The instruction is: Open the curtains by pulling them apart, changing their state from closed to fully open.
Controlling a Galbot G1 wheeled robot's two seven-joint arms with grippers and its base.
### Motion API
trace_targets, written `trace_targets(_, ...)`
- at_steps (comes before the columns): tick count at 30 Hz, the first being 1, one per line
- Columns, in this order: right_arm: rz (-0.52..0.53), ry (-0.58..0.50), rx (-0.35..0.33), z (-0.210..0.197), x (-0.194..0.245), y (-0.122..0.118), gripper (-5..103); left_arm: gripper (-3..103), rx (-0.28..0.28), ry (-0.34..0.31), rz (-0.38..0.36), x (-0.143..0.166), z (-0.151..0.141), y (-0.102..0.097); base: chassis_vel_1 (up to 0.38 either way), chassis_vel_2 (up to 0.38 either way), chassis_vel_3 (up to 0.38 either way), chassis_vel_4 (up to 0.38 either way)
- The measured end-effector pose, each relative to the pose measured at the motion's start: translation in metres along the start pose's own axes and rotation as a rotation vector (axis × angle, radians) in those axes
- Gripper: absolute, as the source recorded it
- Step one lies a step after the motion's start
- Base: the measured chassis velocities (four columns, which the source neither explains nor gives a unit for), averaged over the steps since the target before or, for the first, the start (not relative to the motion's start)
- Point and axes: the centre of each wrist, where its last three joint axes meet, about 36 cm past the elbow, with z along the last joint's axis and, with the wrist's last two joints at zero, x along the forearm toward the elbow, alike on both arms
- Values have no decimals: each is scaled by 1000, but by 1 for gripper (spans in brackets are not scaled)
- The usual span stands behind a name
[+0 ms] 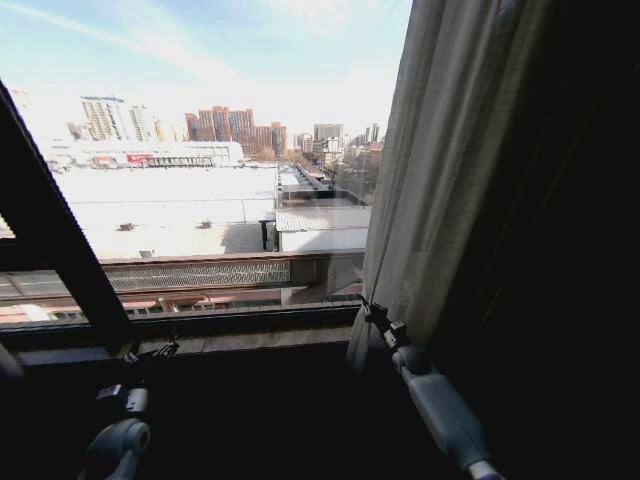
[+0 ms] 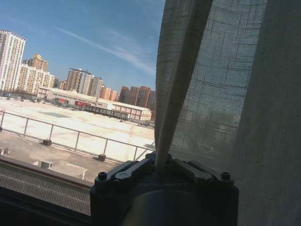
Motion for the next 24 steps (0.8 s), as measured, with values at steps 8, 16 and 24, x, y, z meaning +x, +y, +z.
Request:
trace_targets(8, 7, -2, 6, -1, 1, -5, 1, 100, 0, 0, 0, 0, 0, 0, -164, -165, 166, 147)
trace_targets(16, 9, -3, 6, 1, 4, -6, 1, 100, 0, 0, 0, 0, 0, 0, -276, -276, 270, 279)
trace_targets(24, -6, -47, -5, 3, 3, 0, 1, 100, 0, 0, 0, 0, 0, 0, -316, -317, 306, 322)
